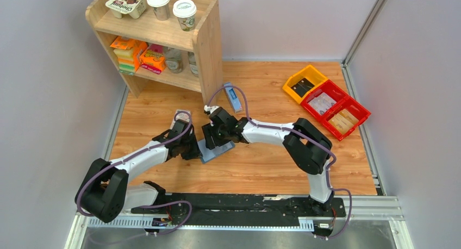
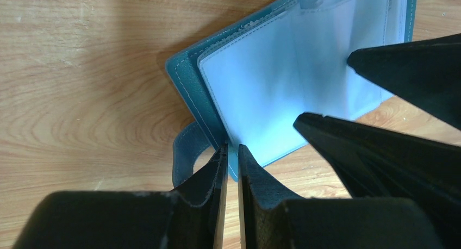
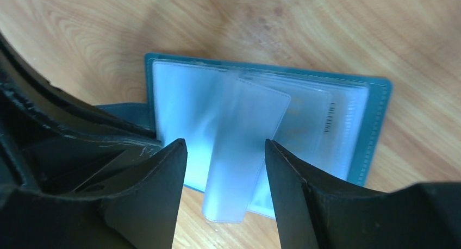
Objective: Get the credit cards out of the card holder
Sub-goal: Remove the credit card from the card holder.
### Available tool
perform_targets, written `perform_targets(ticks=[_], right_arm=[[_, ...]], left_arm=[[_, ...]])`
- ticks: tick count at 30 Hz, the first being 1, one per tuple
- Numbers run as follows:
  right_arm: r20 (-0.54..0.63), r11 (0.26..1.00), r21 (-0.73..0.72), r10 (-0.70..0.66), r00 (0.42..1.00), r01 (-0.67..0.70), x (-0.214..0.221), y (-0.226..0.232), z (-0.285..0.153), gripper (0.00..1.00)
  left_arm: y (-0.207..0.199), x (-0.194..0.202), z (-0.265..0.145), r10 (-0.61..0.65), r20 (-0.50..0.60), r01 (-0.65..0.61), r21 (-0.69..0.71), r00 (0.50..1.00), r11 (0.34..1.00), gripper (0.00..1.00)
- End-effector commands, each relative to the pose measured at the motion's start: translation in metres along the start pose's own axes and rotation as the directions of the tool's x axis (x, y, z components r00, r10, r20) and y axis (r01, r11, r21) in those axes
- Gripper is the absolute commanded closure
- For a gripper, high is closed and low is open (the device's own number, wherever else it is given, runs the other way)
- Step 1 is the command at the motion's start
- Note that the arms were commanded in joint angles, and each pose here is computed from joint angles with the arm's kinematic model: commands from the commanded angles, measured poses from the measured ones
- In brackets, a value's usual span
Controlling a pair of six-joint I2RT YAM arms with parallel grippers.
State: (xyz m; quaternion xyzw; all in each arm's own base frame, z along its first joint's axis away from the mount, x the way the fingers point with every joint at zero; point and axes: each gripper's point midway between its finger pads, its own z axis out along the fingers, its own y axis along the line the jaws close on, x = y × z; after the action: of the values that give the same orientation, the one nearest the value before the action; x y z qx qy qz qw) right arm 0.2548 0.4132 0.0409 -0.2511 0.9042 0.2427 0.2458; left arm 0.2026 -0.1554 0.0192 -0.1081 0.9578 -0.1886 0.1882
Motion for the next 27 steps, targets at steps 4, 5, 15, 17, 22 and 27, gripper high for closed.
perform_targets(ticks=[4,5,15,17,22,27], right_arm=[[-0.100,0.984,-0.139,0.095,0.990,-0.109,0.025,0.020,0.010,0.40],[-0.104,0.980,-0.154,0.108,0.989,-0.123,0.025,0.022,0.009,0.41],[-0.081,0.921,-0.364,0.119,0.990,-0.141,-0.002,0.061,-0.011,0.44],[-0.055,0.911,-0.394,0.107,0.993,-0.120,-0.012,0.069,-0.020,0.44],[0.012,0.936,-0.349,0.048,0.999,-0.040,-0.032,0.066,-0.039,0.41],[0.097,0.999,-0.050,0.016,0.995,-0.011,-0.045,0.014,-0.046,0.35]], left_arm=[[-0.003,0.000,0.000,0.003,0.005,-0.003,0.025,1.000,1.000,0.81],[-0.004,0.000,0.000,0.003,0.006,-0.003,0.026,1.000,1.000,0.81],[-0.007,-0.001,-0.001,0.000,0.023,-0.001,0.052,1.000,0.999,0.81],[-0.007,0.000,-0.002,0.000,0.024,-0.001,0.053,1.000,0.999,0.81],[-0.007,-0.001,-0.002,-0.003,0.027,0.001,0.055,1.000,0.999,0.81],[-0.007,-0.001,-0.002,-0.001,0.027,0.000,0.056,1.000,0.998,0.81]])
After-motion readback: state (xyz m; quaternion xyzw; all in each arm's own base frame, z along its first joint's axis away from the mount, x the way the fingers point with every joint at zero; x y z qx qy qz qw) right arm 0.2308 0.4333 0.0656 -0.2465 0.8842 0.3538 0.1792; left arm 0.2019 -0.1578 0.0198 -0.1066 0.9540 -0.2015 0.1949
